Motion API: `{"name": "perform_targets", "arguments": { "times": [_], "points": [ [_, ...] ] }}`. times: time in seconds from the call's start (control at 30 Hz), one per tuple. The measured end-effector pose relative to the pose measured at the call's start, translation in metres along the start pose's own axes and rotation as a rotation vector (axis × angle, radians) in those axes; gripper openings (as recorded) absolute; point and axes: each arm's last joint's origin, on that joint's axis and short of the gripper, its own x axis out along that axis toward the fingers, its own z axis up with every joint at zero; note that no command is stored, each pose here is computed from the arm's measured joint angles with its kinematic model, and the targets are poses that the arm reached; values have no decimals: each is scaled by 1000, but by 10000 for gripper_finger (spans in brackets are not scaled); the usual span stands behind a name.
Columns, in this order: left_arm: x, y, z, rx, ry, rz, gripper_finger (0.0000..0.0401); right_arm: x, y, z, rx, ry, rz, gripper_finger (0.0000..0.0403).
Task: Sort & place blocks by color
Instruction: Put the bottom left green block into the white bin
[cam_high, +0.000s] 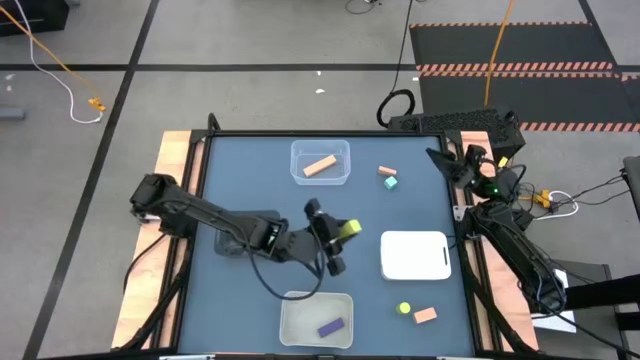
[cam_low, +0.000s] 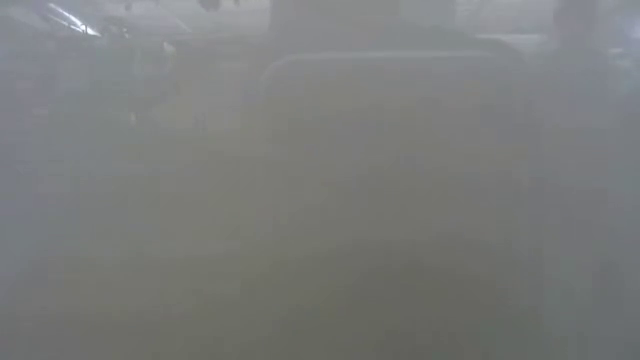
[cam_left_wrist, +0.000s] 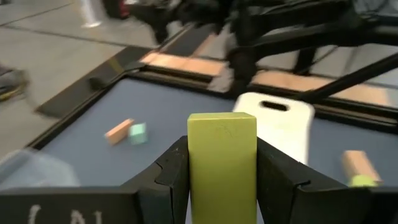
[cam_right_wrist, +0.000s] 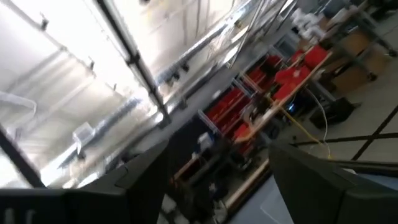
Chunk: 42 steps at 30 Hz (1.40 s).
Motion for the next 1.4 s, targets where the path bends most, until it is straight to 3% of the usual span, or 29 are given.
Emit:
{"name": "perform_targets", "arguments": {
  "times": [0.23,0.5,0.87,1.17,1.4],
  "points": [
    [20,-1,-4,3,-43,-41,134,0,-1,3,48,-112,-46,263],
    [24,6,-2,-3,-50,-28,134,1,-6,-6,-101,46,-48,263],
    [45,42,21,-80,-196,44,134,10,9,-24,-339,193,191,263],
    [57,67,37,-146,-289,-143,144,15,22,-39,-403,215,305,263],
    [58,70,39,-153,-306,-157,134,22,29,-55,-421,240,320,263]
  ]
}}
